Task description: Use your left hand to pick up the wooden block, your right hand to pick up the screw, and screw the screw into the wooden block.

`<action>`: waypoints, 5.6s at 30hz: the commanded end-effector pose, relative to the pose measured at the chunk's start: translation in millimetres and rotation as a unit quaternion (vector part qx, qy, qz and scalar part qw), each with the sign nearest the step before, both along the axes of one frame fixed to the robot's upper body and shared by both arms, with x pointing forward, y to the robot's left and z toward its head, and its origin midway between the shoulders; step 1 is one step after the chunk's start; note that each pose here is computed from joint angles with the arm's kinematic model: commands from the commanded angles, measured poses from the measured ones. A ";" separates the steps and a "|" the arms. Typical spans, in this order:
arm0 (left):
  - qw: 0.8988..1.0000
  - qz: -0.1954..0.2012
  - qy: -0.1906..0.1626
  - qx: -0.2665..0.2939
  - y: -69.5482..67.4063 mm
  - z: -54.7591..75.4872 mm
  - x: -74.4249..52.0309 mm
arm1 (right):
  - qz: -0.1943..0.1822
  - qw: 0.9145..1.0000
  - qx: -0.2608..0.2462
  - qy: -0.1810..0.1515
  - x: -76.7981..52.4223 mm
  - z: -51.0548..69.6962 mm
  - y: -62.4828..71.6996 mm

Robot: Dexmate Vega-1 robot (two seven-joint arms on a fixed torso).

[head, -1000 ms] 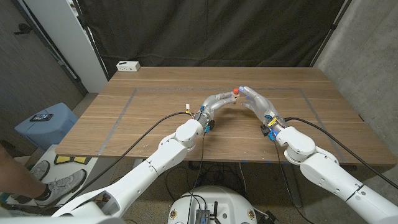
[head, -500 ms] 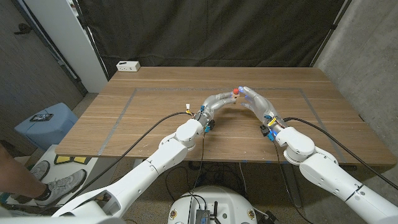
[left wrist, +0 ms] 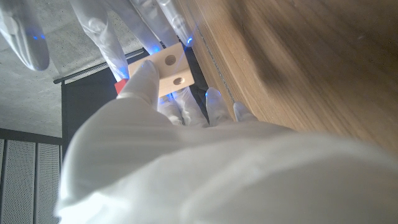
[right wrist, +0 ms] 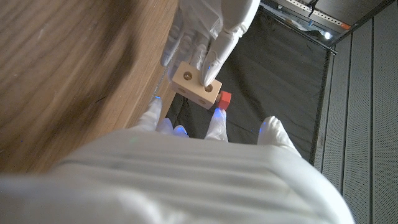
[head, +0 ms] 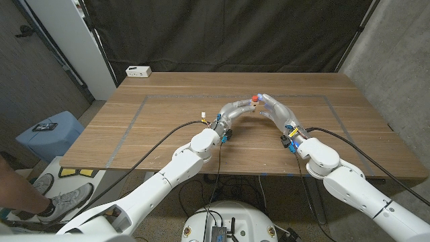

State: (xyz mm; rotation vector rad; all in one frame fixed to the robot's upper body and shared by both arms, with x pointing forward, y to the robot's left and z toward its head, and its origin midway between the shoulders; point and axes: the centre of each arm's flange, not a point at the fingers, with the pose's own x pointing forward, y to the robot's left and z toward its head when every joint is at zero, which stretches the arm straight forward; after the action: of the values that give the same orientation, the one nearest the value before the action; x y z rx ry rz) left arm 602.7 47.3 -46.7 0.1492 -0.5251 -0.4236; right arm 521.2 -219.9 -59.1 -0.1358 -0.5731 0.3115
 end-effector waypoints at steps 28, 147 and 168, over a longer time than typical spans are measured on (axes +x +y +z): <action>1.000 -0.001 0.001 -0.004 -0.9 -0.3 2.2 | -0.005 1.000 0.006 -0.003 -9.3 -4.6 6.7; 1.000 -0.013 -0.010 0.004 -7.2 3.2 1.6 | 0.017 1.000 0.016 0.014 4.6 2.4 -19.5; 1.000 -0.012 -0.012 0.007 -8.8 2.8 0.4 | 0.029 0.999 0.014 0.013 4.0 3.3 -16.1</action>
State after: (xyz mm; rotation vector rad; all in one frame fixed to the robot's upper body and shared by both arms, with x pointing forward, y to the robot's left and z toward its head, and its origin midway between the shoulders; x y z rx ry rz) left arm 604.4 39.3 -43.8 0.1596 -0.5455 -0.4492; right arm 525.3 -237.9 -56.0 -0.0906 -0.5550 0.3487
